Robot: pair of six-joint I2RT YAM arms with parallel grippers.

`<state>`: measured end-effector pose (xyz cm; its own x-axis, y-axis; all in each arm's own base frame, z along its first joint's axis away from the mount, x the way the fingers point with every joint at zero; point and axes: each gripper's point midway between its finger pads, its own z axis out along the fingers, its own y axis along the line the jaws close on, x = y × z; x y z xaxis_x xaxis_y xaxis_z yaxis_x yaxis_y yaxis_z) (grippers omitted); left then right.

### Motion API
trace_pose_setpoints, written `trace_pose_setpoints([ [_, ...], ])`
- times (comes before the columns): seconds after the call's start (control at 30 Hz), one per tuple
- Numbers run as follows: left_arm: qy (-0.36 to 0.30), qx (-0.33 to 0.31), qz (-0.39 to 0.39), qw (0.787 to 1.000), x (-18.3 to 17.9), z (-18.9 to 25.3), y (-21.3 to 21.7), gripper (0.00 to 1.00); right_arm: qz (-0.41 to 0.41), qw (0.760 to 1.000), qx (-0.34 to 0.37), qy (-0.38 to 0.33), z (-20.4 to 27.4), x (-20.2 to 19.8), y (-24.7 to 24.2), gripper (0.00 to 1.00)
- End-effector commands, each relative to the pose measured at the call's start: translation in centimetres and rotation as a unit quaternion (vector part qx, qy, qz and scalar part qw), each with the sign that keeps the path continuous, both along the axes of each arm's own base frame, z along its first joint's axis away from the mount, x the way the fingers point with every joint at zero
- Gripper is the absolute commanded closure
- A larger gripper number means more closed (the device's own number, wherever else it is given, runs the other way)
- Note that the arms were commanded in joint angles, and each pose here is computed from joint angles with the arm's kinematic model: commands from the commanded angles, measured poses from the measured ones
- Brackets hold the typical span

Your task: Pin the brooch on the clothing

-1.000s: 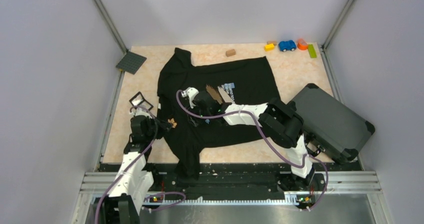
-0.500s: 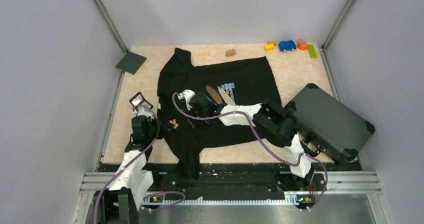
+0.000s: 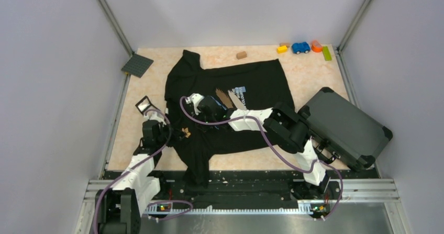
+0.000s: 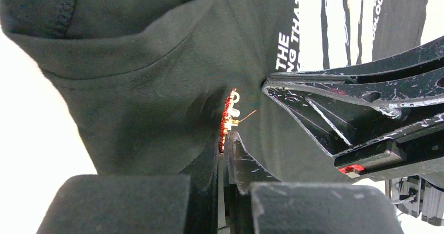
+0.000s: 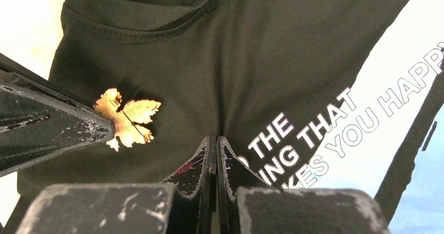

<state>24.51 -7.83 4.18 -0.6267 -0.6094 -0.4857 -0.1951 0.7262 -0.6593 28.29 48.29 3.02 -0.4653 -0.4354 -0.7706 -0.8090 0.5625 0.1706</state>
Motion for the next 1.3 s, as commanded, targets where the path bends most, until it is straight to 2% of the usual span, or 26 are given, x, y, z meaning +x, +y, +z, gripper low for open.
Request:
trace_pose_setpoints([
  [0.0,-0.049,0.013,-0.009,0.999,1.9,2.4,-0.4,1.00,0.005,0.999,0.040,-0.010,2.4,-0.3,1.5,1.00],
  [0.5,-0.034,0.040,-0.010,0.999,1.9,1.8,-0.9,1.00,-0.014,0.994,0.111,-0.009,5.8,-0.1,0.6,1.00],
  [0.93,-0.035,0.037,-0.017,0.999,1.8,1.9,-1.1,1.00,-0.015,0.993,0.116,-0.011,6.0,-0.1,0.1,1.00],
  [1.07,-0.041,0.037,-0.011,0.998,1.9,2.3,-1.0,1.00,-0.023,0.995,0.091,-0.029,4.9,0.2,-0.7,0.72],
  [1.17,-0.043,0.039,-0.005,0.998,1.8,2.4,-0.8,1.00,-0.028,0.996,0.074,-0.047,4.4,0.6,-1.0,0.65],
  [1.27,-0.043,0.039,-0.003,0.998,1.7,2.4,-0.7,1.00,-0.021,0.996,0.061,-0.066,4.3,0.7,-0.8,0.63],
])
